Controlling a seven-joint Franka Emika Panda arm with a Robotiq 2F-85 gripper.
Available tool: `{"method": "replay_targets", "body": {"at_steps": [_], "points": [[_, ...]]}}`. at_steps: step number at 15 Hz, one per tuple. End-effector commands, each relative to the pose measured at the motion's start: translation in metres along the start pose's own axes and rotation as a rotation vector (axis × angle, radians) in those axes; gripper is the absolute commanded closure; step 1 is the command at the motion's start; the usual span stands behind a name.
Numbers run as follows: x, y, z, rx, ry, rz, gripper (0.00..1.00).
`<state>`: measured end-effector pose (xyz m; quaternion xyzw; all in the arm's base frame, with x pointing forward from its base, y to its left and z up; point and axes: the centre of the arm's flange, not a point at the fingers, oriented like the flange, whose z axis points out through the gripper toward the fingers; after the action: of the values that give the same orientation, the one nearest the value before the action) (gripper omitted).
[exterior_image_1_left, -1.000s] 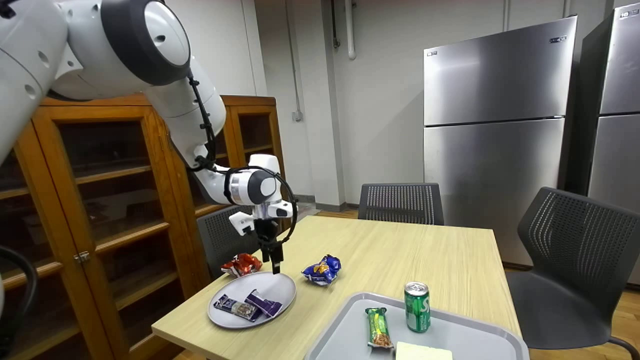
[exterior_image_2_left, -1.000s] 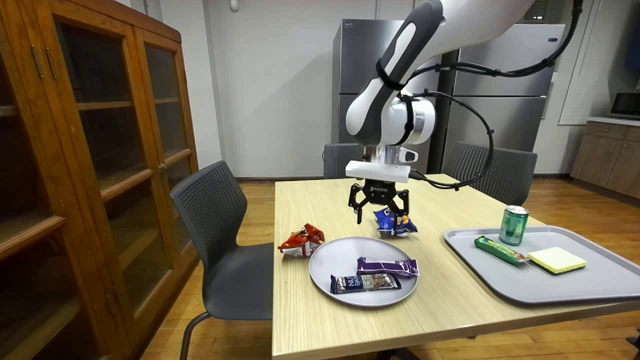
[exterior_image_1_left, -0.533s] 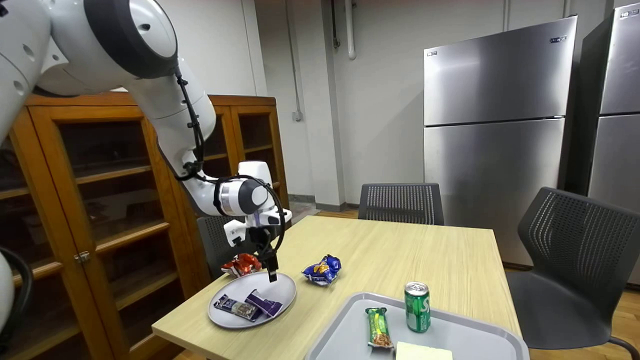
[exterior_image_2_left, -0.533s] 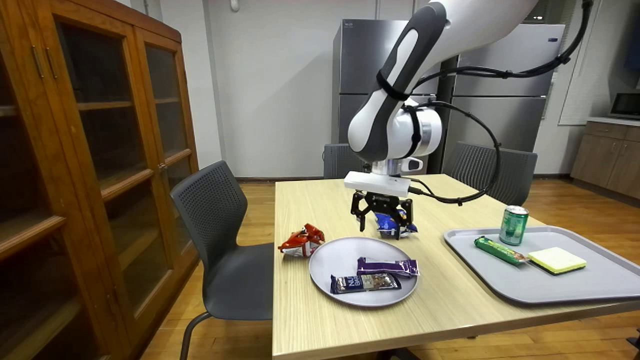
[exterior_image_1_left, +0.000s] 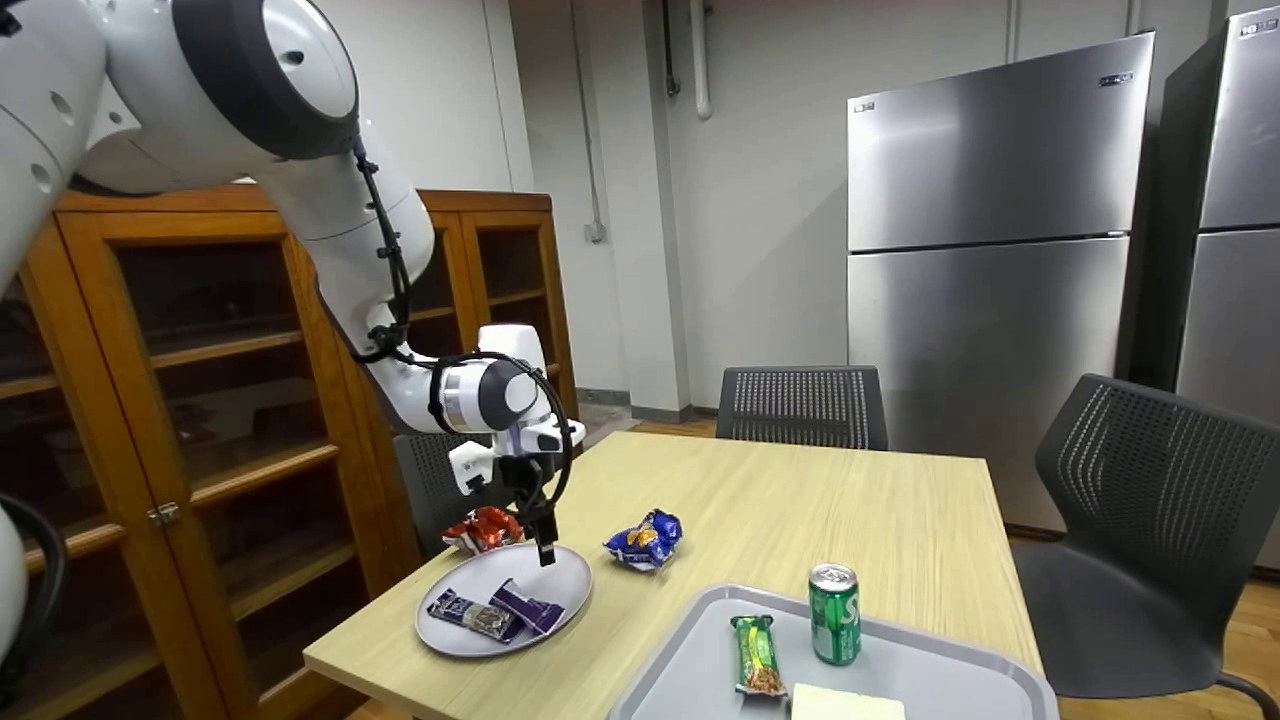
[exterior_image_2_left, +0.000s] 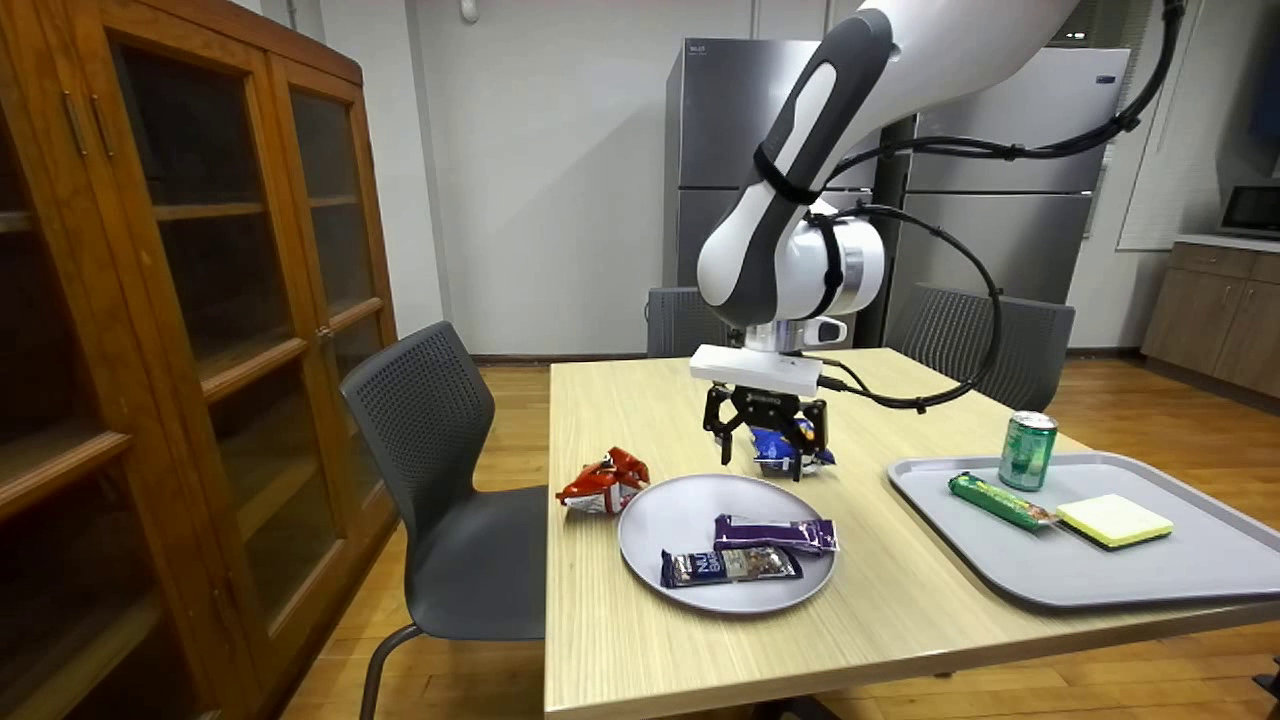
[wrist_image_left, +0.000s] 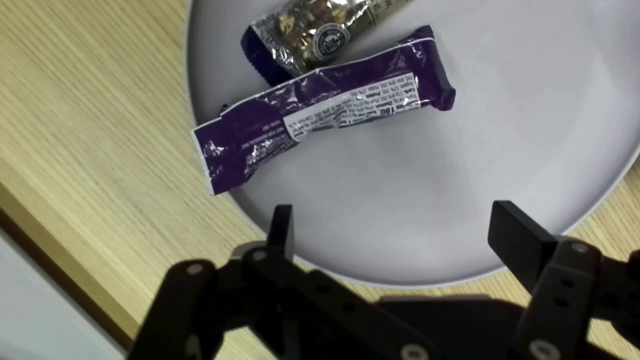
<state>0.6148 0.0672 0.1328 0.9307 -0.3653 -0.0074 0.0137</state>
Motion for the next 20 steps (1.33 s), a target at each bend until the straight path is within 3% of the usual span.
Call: {"method": "replay_targets", "body": {"at_steps": [1,9,20], "points": [[-0.004,0.001,-0.002,0.01,-0.011,0.011,0.0],[-0.024,0.009,-0.008,-0.025,-0.06,0.12,0.0],[-0.049,0.021,0.008,-0.002,-0.023,0.261,0.0]]}}
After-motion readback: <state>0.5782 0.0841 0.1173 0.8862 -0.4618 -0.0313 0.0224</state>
